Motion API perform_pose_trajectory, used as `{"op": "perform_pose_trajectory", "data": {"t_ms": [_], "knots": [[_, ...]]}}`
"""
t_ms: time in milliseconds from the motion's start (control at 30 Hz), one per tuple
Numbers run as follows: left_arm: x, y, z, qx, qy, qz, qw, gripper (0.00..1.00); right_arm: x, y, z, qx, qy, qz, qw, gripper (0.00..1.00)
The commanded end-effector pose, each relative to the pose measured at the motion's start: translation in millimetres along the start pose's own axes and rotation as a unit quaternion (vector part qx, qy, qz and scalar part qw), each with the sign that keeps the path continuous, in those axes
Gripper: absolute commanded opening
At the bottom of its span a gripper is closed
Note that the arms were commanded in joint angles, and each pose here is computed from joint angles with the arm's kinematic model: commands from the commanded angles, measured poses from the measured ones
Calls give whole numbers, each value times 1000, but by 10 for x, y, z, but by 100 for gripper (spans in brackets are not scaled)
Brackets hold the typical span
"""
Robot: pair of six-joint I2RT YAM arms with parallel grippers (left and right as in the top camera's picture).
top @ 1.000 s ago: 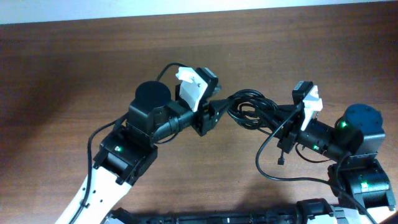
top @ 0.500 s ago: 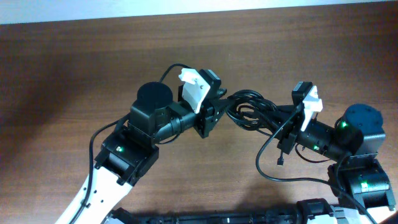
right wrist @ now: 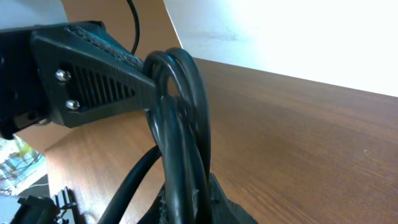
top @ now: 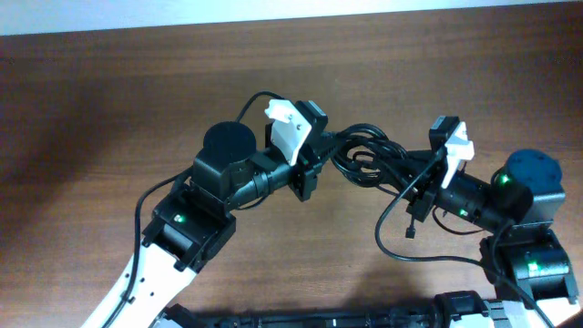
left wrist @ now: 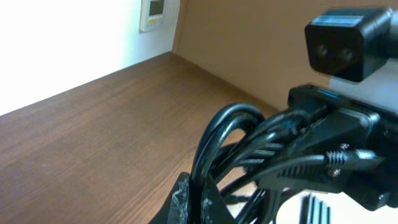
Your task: Untangle cables
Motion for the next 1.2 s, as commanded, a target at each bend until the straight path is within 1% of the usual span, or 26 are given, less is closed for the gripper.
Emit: {"op": "perform_pose_trajectory", "data": {"t_ms": [0,100,267,433,533,567,633,667,700,800,867,900,967,1000,1100,1167], "knots": [[-24,-69,254,-66,-52,-17,996,0,46,8,7,6,16,26,1000,4],[-37,-75,352,-90,-78,-22,993,0,103,-66,-14,20,26,24,999,4],[-102,-31,484,-75,-114,-17,990,0,147,-137,-69,20,42,20,999,4],[-240,183,526,-75,-128,22,989,0,146,-138,-77,18,44,19,999,4],[-377,396,545,-75,-138,61,986,1,146,-138,-77,18,44,19,999,4],[-407,456,533,-76,-136,72,985,7,146,-138,-77,18,44,19,999,4],[-439,535,493,-65,-126,88,986,11,146,-138,-77,18,44,19,999,4],[-449,569,460,-64,-118,95,986,18,146,-138,-77,18,44,19,999,4],[-452,589,421,-66,-108,99,987,29,146,-138,-76,18,44,19,999,4],[-436,600,305,-76,-77,103,989,50,146,-138,-76,18,44,19,999,4],[-420,583,207,-71,-49,97,992,68,146,-138,-76,18,44,19,999,4],[-411,554,164,-64,-36,83,994,77,146,-138,-76,18,44,19,999,4],[-399,468,131,-42,-24,42,998,88,146,-137,-76,18,44,20,999,4],[-394,422,127,-29,-22,19,999,90,146,-136,-75,18,44,20,999,4],[-396,279,113,6,-20,-50,999,100,146,-128,-74,17,44,24,999,4],[-403,225,97,19,-18,-77,997,99,146,-114,-66,15,43,30,999,4]]}}
Point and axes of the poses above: each gripper's point midway between its finger pads, its own x axis out along the fingers, its own y axis along the line the jaws close on, z = x × y, the point moved 7 cm from there along -x, back along the fingers, and after that the axes turned 10 degrees about x, right-handed, at the moved point
